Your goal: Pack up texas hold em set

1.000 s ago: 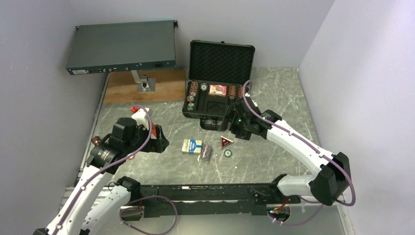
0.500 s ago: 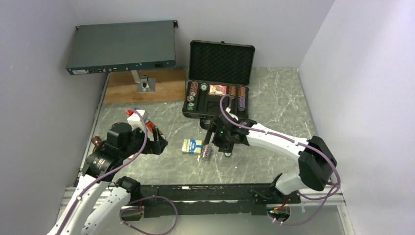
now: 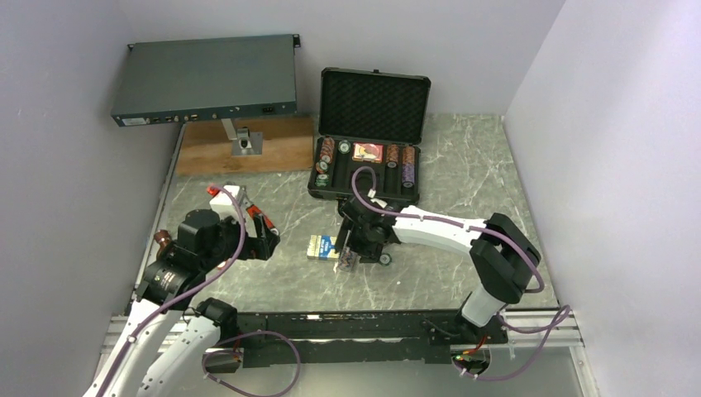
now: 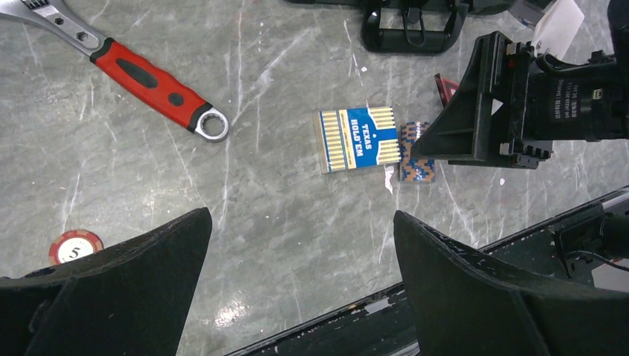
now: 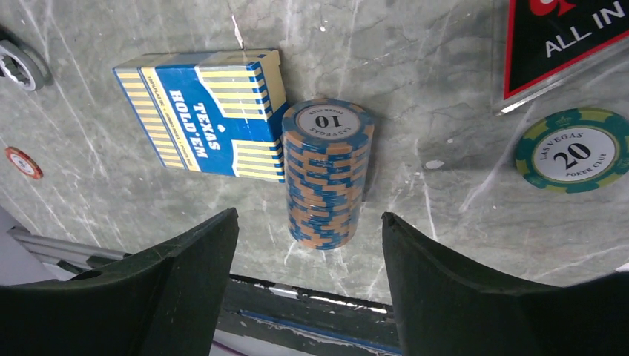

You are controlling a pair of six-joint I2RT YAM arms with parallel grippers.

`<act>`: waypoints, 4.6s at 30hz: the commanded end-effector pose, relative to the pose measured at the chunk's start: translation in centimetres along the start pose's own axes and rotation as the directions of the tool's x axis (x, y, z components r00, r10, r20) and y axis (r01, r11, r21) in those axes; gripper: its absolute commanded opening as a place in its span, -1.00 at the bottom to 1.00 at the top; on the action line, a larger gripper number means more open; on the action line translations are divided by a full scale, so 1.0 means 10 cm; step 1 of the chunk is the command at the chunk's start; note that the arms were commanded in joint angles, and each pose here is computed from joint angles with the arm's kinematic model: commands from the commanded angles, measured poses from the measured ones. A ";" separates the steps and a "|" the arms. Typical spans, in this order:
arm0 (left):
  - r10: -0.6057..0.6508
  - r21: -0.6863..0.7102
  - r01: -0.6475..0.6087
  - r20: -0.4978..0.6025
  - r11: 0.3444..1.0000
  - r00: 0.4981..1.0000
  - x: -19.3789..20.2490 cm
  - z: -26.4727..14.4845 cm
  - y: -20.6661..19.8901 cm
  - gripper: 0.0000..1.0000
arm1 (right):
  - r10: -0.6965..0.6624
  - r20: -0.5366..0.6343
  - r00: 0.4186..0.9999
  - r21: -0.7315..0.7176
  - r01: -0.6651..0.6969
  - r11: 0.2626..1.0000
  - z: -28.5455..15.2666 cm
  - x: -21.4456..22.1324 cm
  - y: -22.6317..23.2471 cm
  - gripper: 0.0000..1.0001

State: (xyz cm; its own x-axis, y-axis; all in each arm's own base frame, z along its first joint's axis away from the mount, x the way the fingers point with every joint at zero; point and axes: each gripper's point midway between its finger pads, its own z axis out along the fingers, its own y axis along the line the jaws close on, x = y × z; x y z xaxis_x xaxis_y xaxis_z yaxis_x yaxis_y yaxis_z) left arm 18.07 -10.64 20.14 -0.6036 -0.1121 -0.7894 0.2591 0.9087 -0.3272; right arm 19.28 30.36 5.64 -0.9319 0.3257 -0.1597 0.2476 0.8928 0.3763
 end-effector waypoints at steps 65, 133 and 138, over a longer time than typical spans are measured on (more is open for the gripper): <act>-0.033 -0.056 0.036 0.048 0.998 0.998 -0.06 -0.03 0.09 0.98 | -0.293 0.183 0.938 0.200 0.257 0.946 -0.54 -0.56 0.14 -1.00; -0.035 -0.094 0.038 0.033 0.995 0.999 -0.05 0.01 0.15 0.98 | -0.330 0.223 0.917 0.370 0.233 0.899 -0.08 -2.57 -0.49 -1.00; -0.033 -0.088 0.036 0.038 0.995 0.999 -0.06 0.00 0.14 0.98 | -0.304 0.222 0.926 0.375 0.206 0.904 -0.09 -2.56 -0.52 -1.00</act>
State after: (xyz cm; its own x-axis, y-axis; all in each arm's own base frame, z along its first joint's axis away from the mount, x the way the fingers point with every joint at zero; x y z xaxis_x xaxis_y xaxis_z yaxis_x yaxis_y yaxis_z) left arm 18.74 -9.24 19.94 -0.5878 -0.1412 -0.7966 0.1774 0.9382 -0.2972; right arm 41.98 17.65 7.63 -0.8824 0.0635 -0.4662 0.0936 0.9947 -0.0418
